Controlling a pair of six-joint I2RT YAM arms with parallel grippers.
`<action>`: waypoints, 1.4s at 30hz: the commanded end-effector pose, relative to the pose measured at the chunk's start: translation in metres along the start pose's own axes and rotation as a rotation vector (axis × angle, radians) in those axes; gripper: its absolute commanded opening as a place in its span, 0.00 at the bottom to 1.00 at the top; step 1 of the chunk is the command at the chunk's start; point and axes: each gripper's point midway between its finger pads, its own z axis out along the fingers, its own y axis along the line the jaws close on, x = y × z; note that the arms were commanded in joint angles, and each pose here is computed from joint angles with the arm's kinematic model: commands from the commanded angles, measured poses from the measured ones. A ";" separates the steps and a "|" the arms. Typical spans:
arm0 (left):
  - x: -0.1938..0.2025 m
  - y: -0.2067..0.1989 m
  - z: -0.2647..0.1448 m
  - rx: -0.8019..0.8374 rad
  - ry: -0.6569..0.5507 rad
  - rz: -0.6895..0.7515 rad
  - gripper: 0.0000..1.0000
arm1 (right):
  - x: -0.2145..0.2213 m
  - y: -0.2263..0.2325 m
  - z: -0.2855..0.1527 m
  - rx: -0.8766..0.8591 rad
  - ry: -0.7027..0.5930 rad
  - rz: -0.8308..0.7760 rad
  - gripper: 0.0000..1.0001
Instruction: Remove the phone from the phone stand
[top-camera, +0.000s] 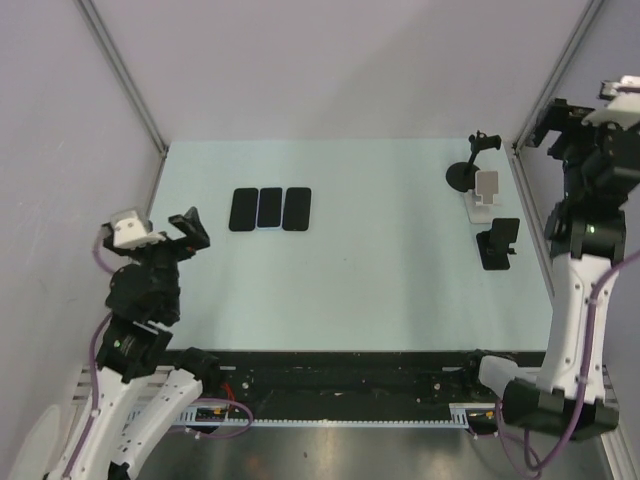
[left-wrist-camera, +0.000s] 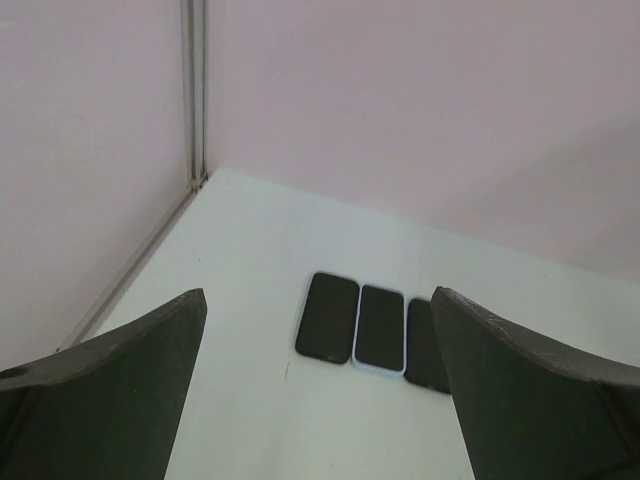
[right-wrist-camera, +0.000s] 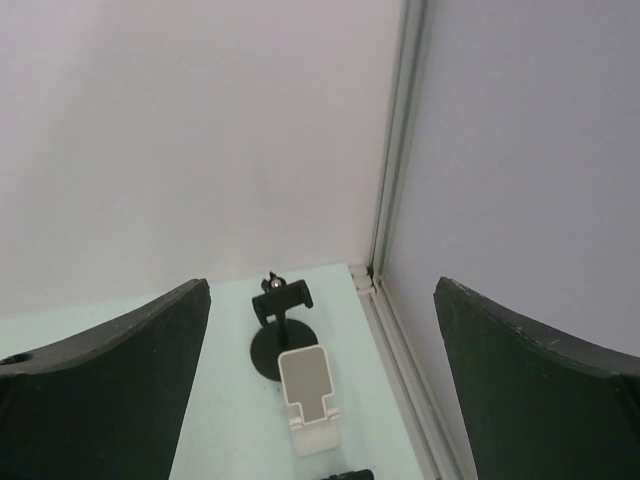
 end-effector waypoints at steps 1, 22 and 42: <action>-0.063 0.028 -0.032 -0.054 -0.187 -0.099 1.00 | -0.028 -0.006 -0.061 0.066 -0.145 0.150 1.00; 0.008 0.059 -0.069 -0.026 -0.277 -0.236 1.00 | 0.073 -0.015 -0.225 0.140 -0.225 0.211 1.00; 0.018 0.058 -0.062 -0.043 -0.242 -0.184 1.00 | 0.130 -0.016 -0.229 0.152 -0.099 0.228 1.00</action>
